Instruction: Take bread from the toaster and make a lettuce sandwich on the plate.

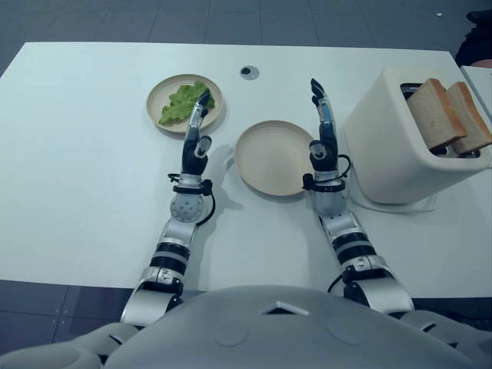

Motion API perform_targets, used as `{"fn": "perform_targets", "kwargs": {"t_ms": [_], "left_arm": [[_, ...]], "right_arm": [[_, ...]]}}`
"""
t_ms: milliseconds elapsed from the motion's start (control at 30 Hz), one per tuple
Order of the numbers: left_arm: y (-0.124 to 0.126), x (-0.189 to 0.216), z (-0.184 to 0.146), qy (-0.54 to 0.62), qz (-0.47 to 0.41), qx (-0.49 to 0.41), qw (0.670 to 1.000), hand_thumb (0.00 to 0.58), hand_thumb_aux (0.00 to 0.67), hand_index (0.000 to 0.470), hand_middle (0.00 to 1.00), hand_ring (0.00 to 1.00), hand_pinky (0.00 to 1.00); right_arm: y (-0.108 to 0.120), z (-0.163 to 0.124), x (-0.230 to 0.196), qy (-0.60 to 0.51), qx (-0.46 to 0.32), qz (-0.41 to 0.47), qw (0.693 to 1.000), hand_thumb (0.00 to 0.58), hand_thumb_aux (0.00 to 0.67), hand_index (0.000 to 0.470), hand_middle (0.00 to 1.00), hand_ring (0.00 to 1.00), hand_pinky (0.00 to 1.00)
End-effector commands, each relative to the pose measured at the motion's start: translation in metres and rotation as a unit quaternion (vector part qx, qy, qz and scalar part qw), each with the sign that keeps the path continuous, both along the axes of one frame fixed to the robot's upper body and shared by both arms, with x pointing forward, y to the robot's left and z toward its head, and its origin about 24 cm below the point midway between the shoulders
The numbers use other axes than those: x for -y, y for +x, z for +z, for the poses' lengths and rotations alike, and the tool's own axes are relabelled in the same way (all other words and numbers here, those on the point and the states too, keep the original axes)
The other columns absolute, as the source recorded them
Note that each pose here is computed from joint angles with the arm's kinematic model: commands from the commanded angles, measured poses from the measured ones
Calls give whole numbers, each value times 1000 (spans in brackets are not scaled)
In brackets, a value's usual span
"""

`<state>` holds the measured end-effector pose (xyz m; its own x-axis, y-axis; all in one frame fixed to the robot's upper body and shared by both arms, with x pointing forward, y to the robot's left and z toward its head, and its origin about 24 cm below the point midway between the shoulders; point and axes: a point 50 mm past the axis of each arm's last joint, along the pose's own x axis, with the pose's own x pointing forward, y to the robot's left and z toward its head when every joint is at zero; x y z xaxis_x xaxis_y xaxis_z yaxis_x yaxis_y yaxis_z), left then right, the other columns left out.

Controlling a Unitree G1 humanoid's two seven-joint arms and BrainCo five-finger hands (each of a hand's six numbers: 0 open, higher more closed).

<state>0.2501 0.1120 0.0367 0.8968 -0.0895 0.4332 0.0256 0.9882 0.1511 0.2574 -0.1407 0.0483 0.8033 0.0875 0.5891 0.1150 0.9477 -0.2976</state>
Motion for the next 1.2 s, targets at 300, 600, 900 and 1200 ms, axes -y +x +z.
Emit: {"fn": "perform_targets", "kwargs": {"t_ms": [300,600,900,1200], "left_arm": [[6,5,-5,-9,-6,-16,1000,0,0,0,0,0,0],[9,17,-3,-23,-25,-18,999,0,0,0,0,0,0],[8,24,-4,-29,-52,-20,998,0,0,0,0,0,0],[7,26,-3,-30,-57,-19,998,0,0,0,0,0,0]], "right_arm": [[-22,55,23,-39,126,-18,991,0,0,0,0,0,0],[-84,159,180,-258,135,-337,895,0,0,0,0,0,0],[-105,73,248,-420,-214,-424,773,0,0,0,0,0,0],[-101,66,236,-443,-202,-380,787,0,0,0,0,0,0]]}}
